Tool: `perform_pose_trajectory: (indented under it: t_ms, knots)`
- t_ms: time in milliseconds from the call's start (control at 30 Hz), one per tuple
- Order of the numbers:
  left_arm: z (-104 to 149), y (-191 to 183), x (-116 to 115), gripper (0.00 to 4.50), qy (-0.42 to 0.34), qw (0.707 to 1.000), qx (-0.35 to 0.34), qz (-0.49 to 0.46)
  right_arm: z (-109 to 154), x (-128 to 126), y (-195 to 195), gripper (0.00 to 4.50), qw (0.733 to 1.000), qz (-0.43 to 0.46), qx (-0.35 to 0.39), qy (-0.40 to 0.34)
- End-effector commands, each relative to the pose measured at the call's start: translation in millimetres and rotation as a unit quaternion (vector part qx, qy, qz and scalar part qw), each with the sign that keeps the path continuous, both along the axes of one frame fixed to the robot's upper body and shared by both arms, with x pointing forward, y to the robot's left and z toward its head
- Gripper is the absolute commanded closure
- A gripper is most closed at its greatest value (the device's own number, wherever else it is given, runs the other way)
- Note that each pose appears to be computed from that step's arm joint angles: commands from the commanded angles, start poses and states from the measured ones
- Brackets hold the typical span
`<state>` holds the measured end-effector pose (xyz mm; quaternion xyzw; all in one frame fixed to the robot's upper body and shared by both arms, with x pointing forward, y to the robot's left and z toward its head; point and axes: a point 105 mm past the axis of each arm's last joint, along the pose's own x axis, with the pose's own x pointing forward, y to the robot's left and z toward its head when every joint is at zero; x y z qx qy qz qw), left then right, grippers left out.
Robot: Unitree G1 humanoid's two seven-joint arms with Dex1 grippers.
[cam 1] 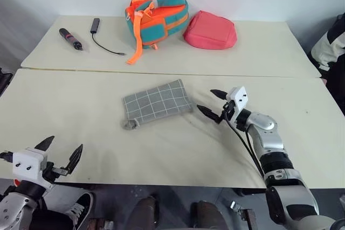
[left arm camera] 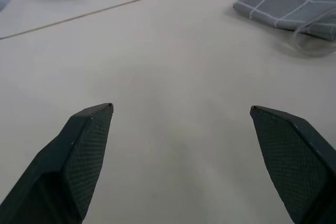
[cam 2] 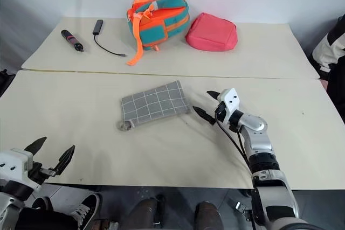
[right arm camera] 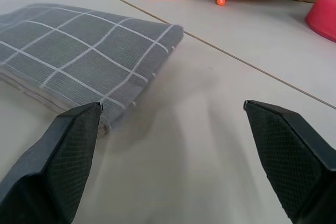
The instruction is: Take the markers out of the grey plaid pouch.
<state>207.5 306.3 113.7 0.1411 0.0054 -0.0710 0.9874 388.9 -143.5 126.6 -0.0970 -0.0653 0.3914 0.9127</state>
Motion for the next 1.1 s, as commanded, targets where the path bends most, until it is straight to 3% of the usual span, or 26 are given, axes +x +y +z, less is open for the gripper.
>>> perform_pose_trajectory:
  t_ms: [33, 333, 400, 600, 800, 1100]
  knots:
    - [6, -3, 2, 0.06, -0.002, 1.0, -0.007, -0.02, 12, 0, -7, 0.0, 1.0, -0.01, 0.006, -0.021]
    - [17, -4, 18, 0.06, -0.024, 0.999, 0.031, -0.025, 21, -1, -1, 0.0, 0.999, -0.002, 0.028, -0.031]
    - [21, -4, 25, 0.0, -0.037, 0.998, 0.039, -0.031, 27, -1, 7, 0.37, 0.998, 0.014, 0.058, -0.015]
    - [26, -19, 63, 0.0, -0.065, 0.992, 0.076, -0.077, 43, 0, 64, 2.39, 0.995, 0.054, 0.081, -0.036]
    - [19, -40, 95, 0.0, -0.063, 0.978, 0.139, -0.141, 36, 19, 104, 4.47, 0.998, 0.018, 0.057, -0.037]
    - [-1, -55, 109, 0.0, -0.057, 0.936, 0.274, -0.214, -7, 33, 120, 4.47, 0.997, -0.018, -0.08, -0.009]
